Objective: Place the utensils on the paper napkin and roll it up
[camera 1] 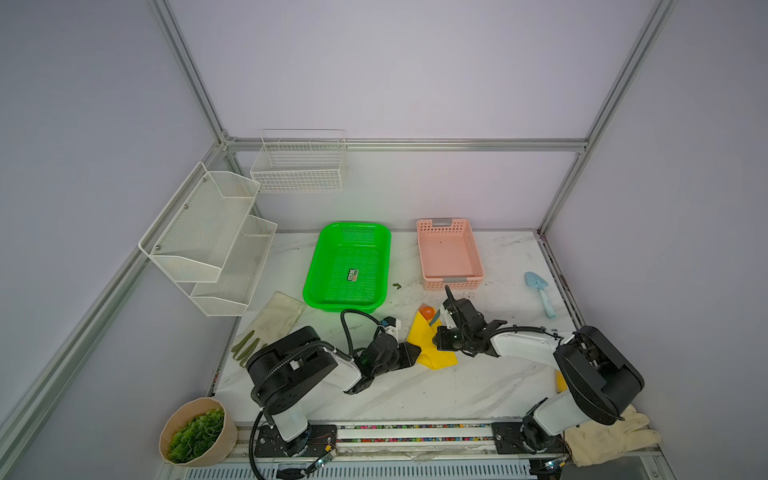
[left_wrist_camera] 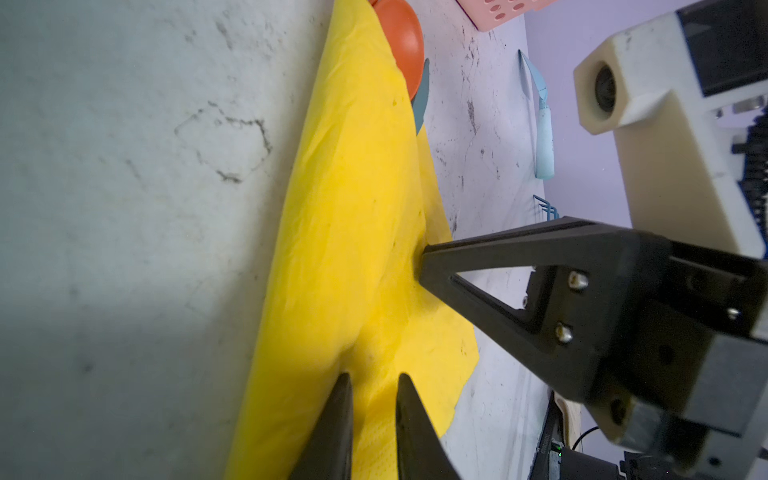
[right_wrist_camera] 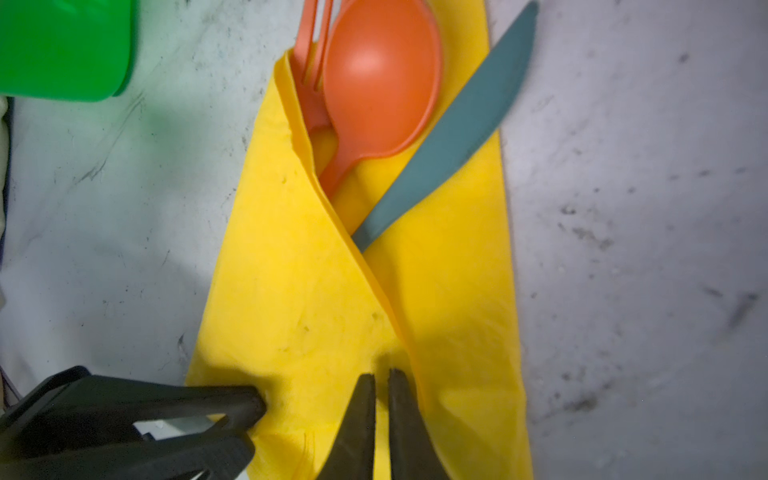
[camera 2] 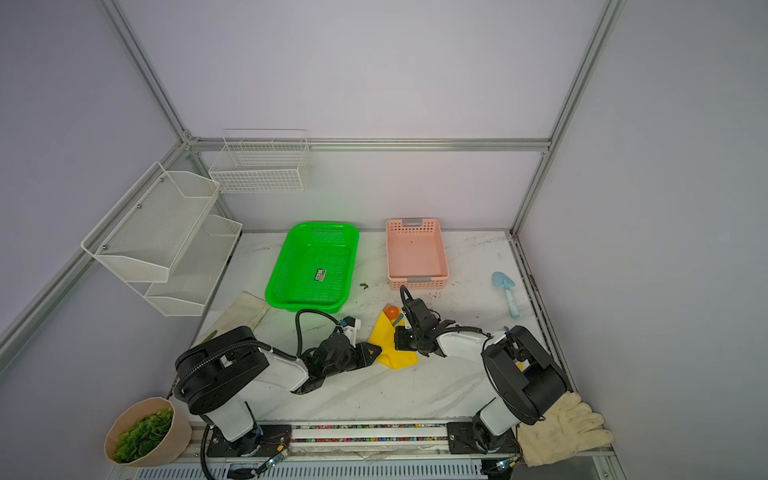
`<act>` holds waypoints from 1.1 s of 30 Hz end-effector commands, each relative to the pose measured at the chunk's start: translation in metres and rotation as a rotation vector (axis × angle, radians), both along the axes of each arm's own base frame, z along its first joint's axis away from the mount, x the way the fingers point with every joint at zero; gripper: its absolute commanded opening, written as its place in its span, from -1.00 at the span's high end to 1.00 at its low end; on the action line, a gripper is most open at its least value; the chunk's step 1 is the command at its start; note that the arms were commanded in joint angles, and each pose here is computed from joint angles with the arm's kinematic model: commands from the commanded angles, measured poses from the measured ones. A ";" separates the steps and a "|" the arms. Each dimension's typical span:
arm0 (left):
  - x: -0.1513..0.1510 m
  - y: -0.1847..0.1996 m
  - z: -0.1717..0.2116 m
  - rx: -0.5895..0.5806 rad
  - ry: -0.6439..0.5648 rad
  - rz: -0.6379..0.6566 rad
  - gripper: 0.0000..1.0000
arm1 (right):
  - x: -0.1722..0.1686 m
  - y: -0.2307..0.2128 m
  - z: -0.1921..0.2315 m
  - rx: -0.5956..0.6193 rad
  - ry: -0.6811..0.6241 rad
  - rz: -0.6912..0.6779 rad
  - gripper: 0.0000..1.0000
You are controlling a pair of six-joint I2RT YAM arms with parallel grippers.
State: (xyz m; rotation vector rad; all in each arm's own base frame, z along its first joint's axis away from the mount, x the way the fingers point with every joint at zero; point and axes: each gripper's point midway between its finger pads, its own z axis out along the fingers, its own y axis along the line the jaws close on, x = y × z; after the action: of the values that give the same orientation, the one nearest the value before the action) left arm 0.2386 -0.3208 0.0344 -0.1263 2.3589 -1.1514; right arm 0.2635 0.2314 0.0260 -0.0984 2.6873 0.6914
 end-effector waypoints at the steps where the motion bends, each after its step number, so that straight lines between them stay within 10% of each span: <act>1: -0.004 0.007 -0.005 0.049 0.006 0.000 0.58 | -0.006 -0.017 -0.016 -0.057 0.031 -0.024 0.74; 19: 0.022 -0.017 0.082 0.177 -0.172 -0.091 0.05 | -0.010 -0.019 -0.032 -0.064 0.068 -0.012 0.75; 33: 0.078 -0.007 0.072 0.705 -0.251 -0.084 -0.07 | -0.014 -0.015 -0.027 -0.032 0.075 -0.006 0.75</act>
State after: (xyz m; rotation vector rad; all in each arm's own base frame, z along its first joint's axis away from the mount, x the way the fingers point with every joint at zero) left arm 0.3050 -0.3352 0.0928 0.2651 2.4275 -0.4573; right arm 0.2702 0.2348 0.0250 -0.0934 2.6570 0.7468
